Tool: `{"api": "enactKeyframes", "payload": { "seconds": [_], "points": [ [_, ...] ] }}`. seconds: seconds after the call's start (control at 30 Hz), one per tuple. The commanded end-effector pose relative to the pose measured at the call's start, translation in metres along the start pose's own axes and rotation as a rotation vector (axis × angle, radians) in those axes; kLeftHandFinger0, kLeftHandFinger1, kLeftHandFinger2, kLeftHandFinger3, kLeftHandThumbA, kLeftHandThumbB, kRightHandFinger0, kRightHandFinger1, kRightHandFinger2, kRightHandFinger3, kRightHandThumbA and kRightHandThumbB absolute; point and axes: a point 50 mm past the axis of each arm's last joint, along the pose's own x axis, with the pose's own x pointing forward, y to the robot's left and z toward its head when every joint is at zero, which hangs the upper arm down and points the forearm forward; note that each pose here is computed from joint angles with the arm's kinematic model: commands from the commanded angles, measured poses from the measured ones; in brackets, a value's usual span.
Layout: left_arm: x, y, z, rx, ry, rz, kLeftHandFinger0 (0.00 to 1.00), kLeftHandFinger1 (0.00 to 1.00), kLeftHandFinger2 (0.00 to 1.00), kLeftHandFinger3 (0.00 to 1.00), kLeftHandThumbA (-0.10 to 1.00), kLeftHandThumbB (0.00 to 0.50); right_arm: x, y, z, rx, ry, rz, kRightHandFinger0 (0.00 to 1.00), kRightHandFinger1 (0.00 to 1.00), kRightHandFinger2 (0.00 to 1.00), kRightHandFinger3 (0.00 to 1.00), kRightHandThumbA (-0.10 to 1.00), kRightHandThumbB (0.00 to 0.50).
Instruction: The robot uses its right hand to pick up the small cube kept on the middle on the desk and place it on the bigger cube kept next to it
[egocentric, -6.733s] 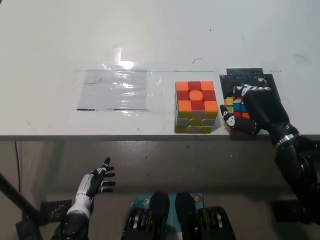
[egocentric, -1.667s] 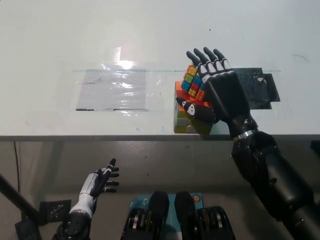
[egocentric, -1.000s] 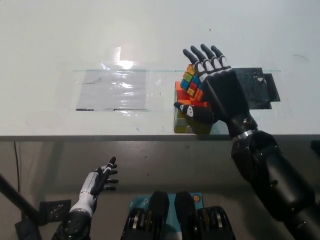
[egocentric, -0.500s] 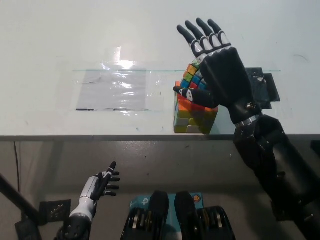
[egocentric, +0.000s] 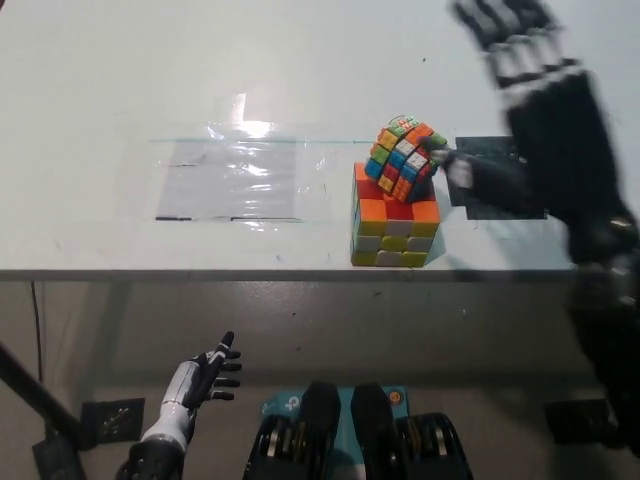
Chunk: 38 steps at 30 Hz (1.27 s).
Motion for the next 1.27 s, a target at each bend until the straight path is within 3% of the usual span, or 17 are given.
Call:
{"api": "enactKeyframes", "payload": {
  "seconds": [0.0,0.1,0.17,0.23,0.3,0.4,0.53,0.77,0.93,1.1,1.13,1.23],
  "points": [
    [0.004,0.004,0.008,-0.017,-0.040,0.018,0.57,0.57,0.63,0.61,0.83,0.077,-0.018,-0.033,-0.010,0.000,0.063,-0.029,1.00,1.00,1.00,1.00,0.88,0.304],
    [0.002,0.005,0.005,-0.006,-0.043,0.016,0.58,0.57,0.63,0.61,0.84,0.070,-0.049,-0.046,-0.013,0.009,0.122,-0.044,1.00,1.00,1.00,1.00,0.86,0.275],
    [0.002,0.005,0.006,-0.009,-0.038,0.017,0.59,0.58,0.63,0.60,0.84,0.083,-0.069,-0.050,-0.017,0.031,0.185,-0.046,1.00,1.00,1.00,1.00,0.78,0.305],
    [0.002,0.005,0.006,0.000,-0.034,0.020,0.65,0.63,0.71,0.67,0.85,0.088,-0.099,-0.048,-0.022,0.043,0.264,-0.053,1.00,1.00,1.00,1.00,0.74,0.297],
    [0.002,0.005,0.007,0.004,-0.022,0.023,0.65,0.64,0.72,0.68,0.86,0.102,-0.112,-0.045,-0.023,0.049,0.300,-0.044,1.00,1.00,1.00,1.00,0.72,0.289],
    [0.002,0.005,0.006,-0.012,-0.030,0.024,0.60,0.59,0.67,0.65,0.83,0.101,-0.153,-0.026,-0.029,0.083,0.414,-0.023,1.00,1.00,1.00,1.00,0.66,0.256],
    [0.002,0.006,0.006,-0.006,-0.031,0.022,0.58,0.58,0.66,0.63,0.83,0.095,-0.188,-0.003,-0.030,0.107,0.531,-0.003,1.00,1.00,1.00,1.00,0.67,0.239],
    [0.002,0.004,0.003,-0.008,-0.036,0.017,0.59,0.59,0.67,0.65,0.84,0.091,-0.233,0.036,-0.034,0.138,0.717,-0.043,1.00,1.00,1.00,1.00,0.58,0.232],
    [0.001,0.005,0.002,-0.015,-0.038,0.018,0.60,0.60,0.67,0.65,0.84,0.091,-0.259,0.067,-0.042,0.214,0.847,-0.040,1.00,1.00,1.00,1.00,0.60,0.193],
    [0.001,0.004,0.001,-0.015,-0.028,0.021,0.63,0.62,0.69,0.65,0.85,0.101,-0.281,0.093,-0.049,0.340,1.013,-0.081,1.00,1.00,1.00,1.00,0.59,0.203],
    [0.001,0.004,0.001,-0.021,-0.031,0.023,0.60,0.60,0.66,0.64,0.84,0.101,-0.286,0.103,-0.050,0.421,1.095,-0.102,1.00,1.00,1.00,1.00,0.56,0.191],
    [0.001,0.004,0.001,-0.017,-0.034,0.026,0.60,0.60,0.66,0.63,0.84,0.110,-0.288,0.108,-0.051,0.443,1.131,-0.105,1.00,1.00,1.00,1.00,0.57,0.180]
  ]
}}
